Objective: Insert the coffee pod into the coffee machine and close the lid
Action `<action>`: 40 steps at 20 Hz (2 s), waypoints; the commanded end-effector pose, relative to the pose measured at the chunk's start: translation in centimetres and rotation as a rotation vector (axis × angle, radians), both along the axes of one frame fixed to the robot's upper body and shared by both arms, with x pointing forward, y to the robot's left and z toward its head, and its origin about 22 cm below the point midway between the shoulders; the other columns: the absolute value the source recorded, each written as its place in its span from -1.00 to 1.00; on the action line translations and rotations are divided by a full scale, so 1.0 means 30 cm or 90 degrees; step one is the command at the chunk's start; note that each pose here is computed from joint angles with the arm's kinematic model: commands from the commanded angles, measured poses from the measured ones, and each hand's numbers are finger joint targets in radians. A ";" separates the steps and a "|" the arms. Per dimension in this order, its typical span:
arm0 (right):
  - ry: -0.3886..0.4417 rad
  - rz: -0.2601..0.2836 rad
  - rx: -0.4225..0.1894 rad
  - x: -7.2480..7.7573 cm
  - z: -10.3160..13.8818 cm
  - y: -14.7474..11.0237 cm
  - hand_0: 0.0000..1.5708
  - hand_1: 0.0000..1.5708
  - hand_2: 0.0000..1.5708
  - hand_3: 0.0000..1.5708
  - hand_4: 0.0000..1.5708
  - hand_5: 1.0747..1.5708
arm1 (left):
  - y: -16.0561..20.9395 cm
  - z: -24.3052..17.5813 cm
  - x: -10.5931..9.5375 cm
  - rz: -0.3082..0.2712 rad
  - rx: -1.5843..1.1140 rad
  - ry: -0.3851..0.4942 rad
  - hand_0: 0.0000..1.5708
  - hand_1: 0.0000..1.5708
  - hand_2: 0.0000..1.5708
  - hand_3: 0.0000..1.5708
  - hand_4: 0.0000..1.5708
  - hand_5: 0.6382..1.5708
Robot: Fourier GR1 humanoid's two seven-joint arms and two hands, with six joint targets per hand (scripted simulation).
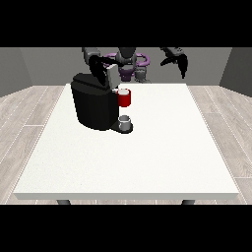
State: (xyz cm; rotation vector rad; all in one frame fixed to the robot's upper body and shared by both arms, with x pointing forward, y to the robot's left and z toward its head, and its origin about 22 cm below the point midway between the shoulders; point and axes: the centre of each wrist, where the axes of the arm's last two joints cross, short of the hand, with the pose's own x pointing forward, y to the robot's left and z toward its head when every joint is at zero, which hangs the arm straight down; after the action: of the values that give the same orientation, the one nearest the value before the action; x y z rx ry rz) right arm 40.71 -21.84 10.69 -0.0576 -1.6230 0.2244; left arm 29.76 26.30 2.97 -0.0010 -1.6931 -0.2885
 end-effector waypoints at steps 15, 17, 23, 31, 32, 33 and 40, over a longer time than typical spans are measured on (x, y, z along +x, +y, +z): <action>-0.121 0.034 -0.114 0.032 0.273 0.193 -1.00 -1.00 -1.00 -1.00 -0.74 1.00 | -0.066 0.028 0.031 -0.071 0.002 -0.044 -1.00 -1.00 -1.00 -1.00 -0.44 1.00; -0.143 0.035 -0.133 0.029 0.328 0.183 -1.00 -1.00 -1.00 -1.00 -0.62 1.00 | -0.070 0.056 0.061 -0.064 -0.002 -0.053 -1.00 -1.00 -1.00 -1.00 -0.49 1.00; -0.151 0.016 -0.115 0.015 0.435 0.177 -1.00 -1.00 -1.00 -1.00 -0.84 1.00 | -0.105 0.104 0.090 -0.098 -0.001 -0.072 -1.00 -1.00 -1.00 -1.00 -0.45 1.00; -0.211 -0.052 -0.151 -0.026 0.576 0.129 -1.00 -1.00 -1.00 -1.00 -1.00 1.00 | -0.171 0.174 0.121 -0.154 0.004 -0.123 -1.00 -1.00 -1.00 -1.00 -0.52 1.00; -0.209 -0.035 -0.158 -0.027 0.585 0.146 -1.00 -1.00 -1.00 -1.00 -1.00 1.00 | -0.159 0.163 0.120 -0.156 -0.007 -0.111 -1.00 -1.00 -1.00 -1.00 -0.54 1.00; -0.234 -0.029 -0.149 -0.031 0.648 0.170 -1.00 -1.00 -1.00 -1.00 -1.00 1.00 | -0.173 0.182 0.135 -0.163 -0.004 -0.132 -1.00 -1.00 -1.00 -1.00 -0.55 1.00; -0.279 -0.019 -0.152 0.024 0.644 0.202 -1.00 -1.00 -1.00 -1.00 -1.00 1.00 | -0.137 0.274 0.155 -0.163 -0.005 -0.156 -1.00 -1.00 -1.00 -1.00 -0.58 1.00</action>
State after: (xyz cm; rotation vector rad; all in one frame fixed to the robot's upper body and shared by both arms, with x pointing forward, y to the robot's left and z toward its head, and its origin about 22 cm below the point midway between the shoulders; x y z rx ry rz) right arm 40.85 -16.40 29.49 -0.3421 -1.9564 0.3933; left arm 33.98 21.94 9.39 -0.2014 -1.9084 -0.4813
